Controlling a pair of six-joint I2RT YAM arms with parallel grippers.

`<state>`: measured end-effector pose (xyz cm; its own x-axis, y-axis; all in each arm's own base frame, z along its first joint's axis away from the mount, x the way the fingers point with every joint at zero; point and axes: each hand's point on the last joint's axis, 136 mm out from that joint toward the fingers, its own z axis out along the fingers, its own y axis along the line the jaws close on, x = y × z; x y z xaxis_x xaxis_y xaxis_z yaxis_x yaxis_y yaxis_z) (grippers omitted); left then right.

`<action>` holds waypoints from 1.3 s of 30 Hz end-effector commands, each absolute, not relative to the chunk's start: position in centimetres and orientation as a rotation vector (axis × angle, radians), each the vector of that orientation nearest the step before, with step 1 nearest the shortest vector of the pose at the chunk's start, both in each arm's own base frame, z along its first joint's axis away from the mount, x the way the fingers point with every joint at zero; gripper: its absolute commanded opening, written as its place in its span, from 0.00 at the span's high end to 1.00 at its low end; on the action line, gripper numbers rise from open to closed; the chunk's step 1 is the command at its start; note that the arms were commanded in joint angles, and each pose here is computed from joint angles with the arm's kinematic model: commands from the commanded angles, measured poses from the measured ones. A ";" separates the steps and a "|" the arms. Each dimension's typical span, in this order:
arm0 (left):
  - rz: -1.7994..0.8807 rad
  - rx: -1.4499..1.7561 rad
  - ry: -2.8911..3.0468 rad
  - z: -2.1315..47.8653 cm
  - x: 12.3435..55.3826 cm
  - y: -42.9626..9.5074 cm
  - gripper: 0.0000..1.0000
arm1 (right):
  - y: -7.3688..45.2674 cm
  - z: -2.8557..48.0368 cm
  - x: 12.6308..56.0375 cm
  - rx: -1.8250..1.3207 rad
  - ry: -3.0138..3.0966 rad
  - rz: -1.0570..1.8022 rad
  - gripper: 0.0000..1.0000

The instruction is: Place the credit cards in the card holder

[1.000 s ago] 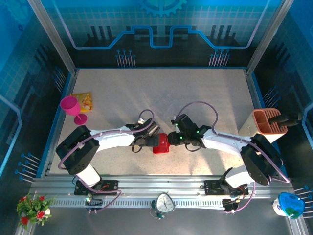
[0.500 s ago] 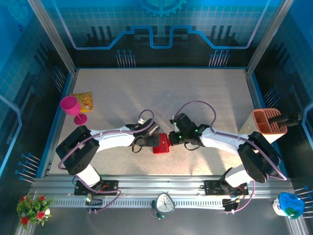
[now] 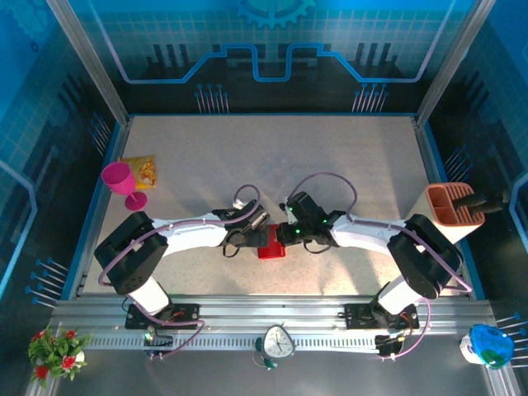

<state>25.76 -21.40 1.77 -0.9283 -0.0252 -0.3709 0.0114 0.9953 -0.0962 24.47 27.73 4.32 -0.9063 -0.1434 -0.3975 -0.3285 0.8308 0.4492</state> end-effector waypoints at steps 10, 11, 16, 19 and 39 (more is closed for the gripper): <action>-0.056 0.044 2.837 -0.6 23.9 -20.6 0.01 | 29.2 3.8 24.4 -0.360 2.673 0.774 1.00; -0.059 0.044 2.835 -0.5 23.9 -20.6 0.01 | 29.3 3.8 24.5 -0.361 2.672 0.777 1.00; -0.057 0.042 2.837 -0.6 23.9 -20.5 0.01 | 29.5 3.9 24.5 -0.368 2.673 0.777 1.00; -0.057 0.042 2.836 -0.6 23.9 -20.5 0.01 | 29.6 3.7 24.5 -0.370 2.677 0.772 1.00; -0.057 0.042 2.835 -0.5 23.8 -20.5 0.01 | 26.7 -0.1 22.2 -0.311 2.761 0.701 1.00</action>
